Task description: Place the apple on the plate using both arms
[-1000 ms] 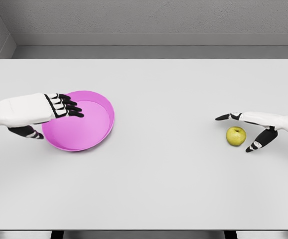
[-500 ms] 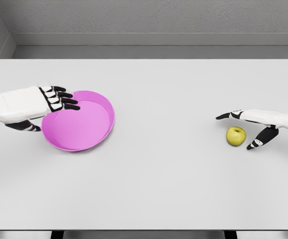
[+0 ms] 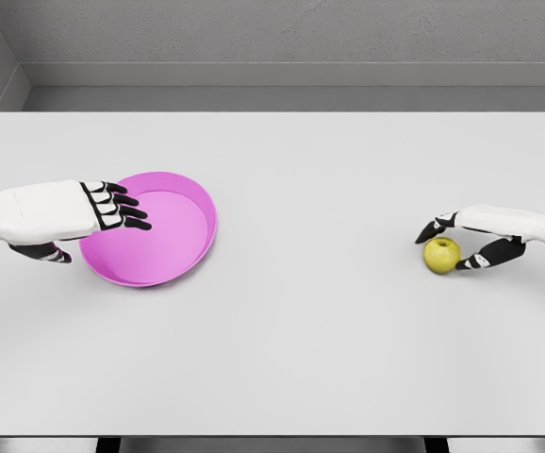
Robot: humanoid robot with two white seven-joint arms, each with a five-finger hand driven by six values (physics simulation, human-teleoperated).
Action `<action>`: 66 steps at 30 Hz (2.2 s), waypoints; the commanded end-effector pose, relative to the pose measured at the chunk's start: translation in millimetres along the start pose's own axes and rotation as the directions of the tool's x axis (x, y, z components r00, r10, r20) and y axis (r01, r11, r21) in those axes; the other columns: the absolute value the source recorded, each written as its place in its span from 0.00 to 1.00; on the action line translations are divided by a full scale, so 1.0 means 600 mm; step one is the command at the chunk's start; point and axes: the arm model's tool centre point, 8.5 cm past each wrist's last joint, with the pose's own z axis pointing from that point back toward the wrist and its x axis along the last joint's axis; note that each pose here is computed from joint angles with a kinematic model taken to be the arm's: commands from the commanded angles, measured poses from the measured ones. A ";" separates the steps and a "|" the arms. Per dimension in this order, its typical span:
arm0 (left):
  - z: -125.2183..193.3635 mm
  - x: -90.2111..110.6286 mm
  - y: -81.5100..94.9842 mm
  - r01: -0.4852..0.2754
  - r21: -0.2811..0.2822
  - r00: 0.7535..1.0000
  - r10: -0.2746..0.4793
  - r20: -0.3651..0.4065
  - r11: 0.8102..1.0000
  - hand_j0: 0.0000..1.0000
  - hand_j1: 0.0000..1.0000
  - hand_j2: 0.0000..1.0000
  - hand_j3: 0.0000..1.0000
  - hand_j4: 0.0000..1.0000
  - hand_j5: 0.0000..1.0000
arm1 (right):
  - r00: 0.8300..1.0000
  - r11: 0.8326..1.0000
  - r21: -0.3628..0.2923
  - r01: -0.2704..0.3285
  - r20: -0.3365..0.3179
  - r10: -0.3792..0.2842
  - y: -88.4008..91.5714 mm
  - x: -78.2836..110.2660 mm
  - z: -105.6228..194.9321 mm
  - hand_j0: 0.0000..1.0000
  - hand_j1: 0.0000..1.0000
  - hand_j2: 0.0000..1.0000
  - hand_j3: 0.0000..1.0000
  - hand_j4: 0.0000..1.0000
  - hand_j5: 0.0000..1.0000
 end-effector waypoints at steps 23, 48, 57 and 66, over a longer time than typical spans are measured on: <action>0.000 0.000 0.000 -0.005 0.002 1.000 0.005 0.000 1.000 1.00 1.00 1.00 1.00 1.00 1.00 | 0.908 0.994 -0.107 0.018 0.419 0.029 -0.047 0.188 -0.107 0.34 0.34 0.34 0.34 0.34 0.34; -0.074 0.043 0.027 0.028 0.009 0.991 -0.029 0.132 1.000 1.00 1.00 1.00 1.00 1.00 1.00 | 0.998 0.900 -0.434 -0.035 -0.068 0.006 -0.179 -0.020 0.131 1.00 1.00 1.00 1.00 1.00 1.00; -0.209 0.127 0.029 0.060 -0.053 0.940 -0.038 0.339 0.997 1.00 1.00 1.00 1.00 1.00 1.00 | 0.978 0.915 -0.360 -0.185 0.018 0.206 -0.193 0.077 0.070 1.00 1.00 1.00 1.00 1.00 1.00; -0.271 0.167 0.050 0.079 -0.035 0.902 -0.056 0.428 0.996 1.00 1.00 1.00 1.00 1.00 1.00 | 0.978 0.921 -0.349 -0.172 0.055 0.203 -0.183 0.085 0.035 1.00 1.00 1.00 1.00 1.00 1.00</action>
